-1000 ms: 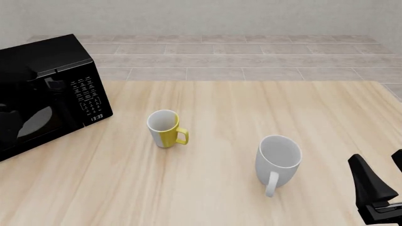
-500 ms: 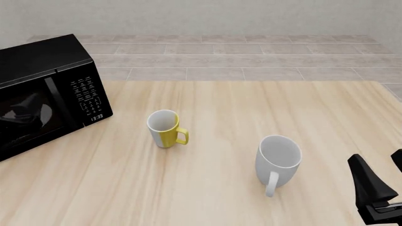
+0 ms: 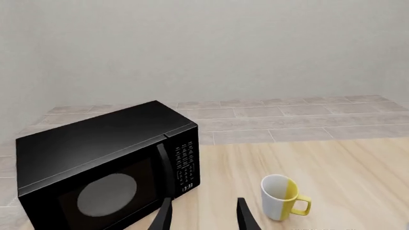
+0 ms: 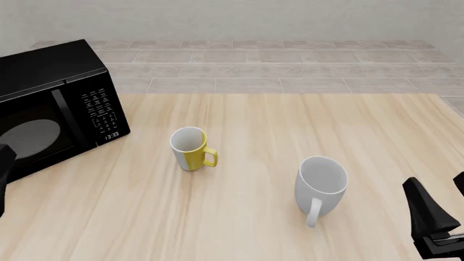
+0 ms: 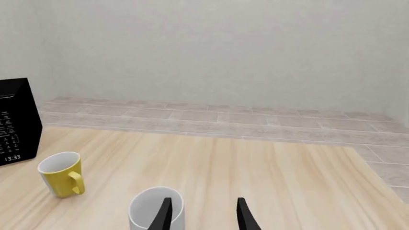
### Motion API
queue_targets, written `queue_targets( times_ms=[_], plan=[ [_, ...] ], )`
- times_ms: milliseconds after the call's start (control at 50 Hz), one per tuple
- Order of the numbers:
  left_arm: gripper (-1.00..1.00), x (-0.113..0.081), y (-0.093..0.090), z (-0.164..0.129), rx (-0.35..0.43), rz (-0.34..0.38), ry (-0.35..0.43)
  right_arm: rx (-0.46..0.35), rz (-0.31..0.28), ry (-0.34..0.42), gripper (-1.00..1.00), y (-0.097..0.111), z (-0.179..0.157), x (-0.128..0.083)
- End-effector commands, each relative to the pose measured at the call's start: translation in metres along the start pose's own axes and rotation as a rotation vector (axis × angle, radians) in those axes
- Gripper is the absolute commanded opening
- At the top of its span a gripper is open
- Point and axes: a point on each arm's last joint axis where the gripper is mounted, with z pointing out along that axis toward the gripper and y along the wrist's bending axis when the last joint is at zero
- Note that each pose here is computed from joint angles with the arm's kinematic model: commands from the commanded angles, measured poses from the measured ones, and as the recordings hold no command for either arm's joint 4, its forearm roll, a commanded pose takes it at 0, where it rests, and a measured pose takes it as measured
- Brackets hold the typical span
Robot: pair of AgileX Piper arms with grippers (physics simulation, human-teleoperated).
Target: Close the microwave.
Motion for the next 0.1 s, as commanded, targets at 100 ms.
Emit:
queue_targets(
  times_ms=[100],
  plan=[
    [1.0, -0.0105, -0.0012, -0.0172, 0.055, 0.001, -0.054, 0.006, -0.009, 0.0, 1.0, -0.0003, 0.0, 0.0001]
  ],
)
